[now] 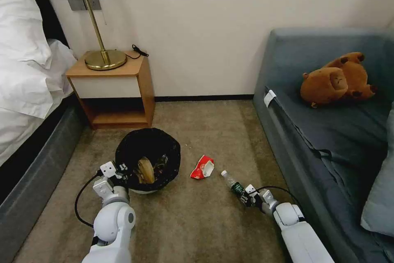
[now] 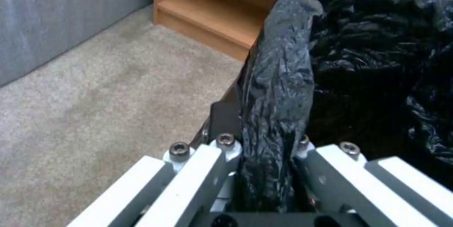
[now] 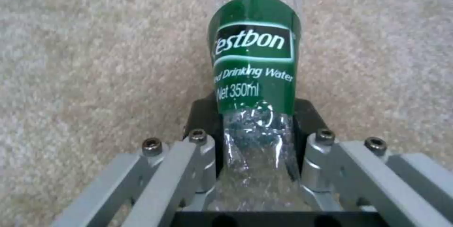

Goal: Pick up the trash bin, then pick up the garbage on the floor and place it into the trash bin.

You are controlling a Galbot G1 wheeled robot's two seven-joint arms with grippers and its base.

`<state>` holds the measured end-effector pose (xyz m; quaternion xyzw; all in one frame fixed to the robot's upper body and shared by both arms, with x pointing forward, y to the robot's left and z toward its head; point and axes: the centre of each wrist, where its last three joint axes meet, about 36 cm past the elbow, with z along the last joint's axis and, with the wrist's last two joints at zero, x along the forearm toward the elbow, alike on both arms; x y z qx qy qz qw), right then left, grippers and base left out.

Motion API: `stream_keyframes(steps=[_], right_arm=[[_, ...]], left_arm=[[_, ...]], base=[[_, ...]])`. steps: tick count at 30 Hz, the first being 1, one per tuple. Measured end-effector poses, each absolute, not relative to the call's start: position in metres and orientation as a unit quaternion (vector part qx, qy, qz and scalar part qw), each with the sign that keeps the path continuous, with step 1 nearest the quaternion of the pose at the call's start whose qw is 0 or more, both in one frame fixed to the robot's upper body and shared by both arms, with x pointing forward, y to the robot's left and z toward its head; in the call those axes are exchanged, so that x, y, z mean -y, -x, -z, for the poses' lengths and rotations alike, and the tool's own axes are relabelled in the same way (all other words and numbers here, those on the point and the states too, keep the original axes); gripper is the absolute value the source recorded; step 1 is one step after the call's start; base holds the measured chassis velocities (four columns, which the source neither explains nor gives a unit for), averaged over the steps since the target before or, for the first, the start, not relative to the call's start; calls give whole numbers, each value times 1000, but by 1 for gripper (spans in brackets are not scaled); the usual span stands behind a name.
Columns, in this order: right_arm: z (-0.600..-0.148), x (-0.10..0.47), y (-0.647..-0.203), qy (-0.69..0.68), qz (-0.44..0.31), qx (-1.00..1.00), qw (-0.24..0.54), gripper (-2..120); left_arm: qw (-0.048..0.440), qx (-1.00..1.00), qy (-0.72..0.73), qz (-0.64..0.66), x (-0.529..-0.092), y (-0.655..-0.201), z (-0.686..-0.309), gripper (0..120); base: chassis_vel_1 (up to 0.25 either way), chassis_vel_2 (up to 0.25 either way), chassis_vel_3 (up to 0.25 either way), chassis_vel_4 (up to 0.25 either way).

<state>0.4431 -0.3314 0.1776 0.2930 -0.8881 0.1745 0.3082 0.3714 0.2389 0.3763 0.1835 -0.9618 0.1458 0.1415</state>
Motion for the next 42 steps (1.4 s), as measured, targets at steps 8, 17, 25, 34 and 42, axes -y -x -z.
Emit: stream_keyframes(steps=[8,17,25,34,42], right_arm=[[-198,323,-445,-262,-88,932,235,22],[-257,264,-451,-262,-54,959,96,22],[-307,156,-444,-286,-24,958,-4,22],[-345,61,-432,-309,2,951,-31,22],[-324,45,-434,-327,-26,945,-12,22]], left_arm=[[144,961,-184,-147,-239,-372,-375,4],[148,961,-182,-148,-235,-372,-370,4],[148,961,-180,-149,-231,-373,-370,4],[149,961,-178,-147,-225,-373,-369,4],[150,962,-177,-147,-218,-377,-369,4]], base=[[0,0,0,0],[0,0,0,0],[0,0,0,0],[0,0,0,0],[0,0,0,0]])
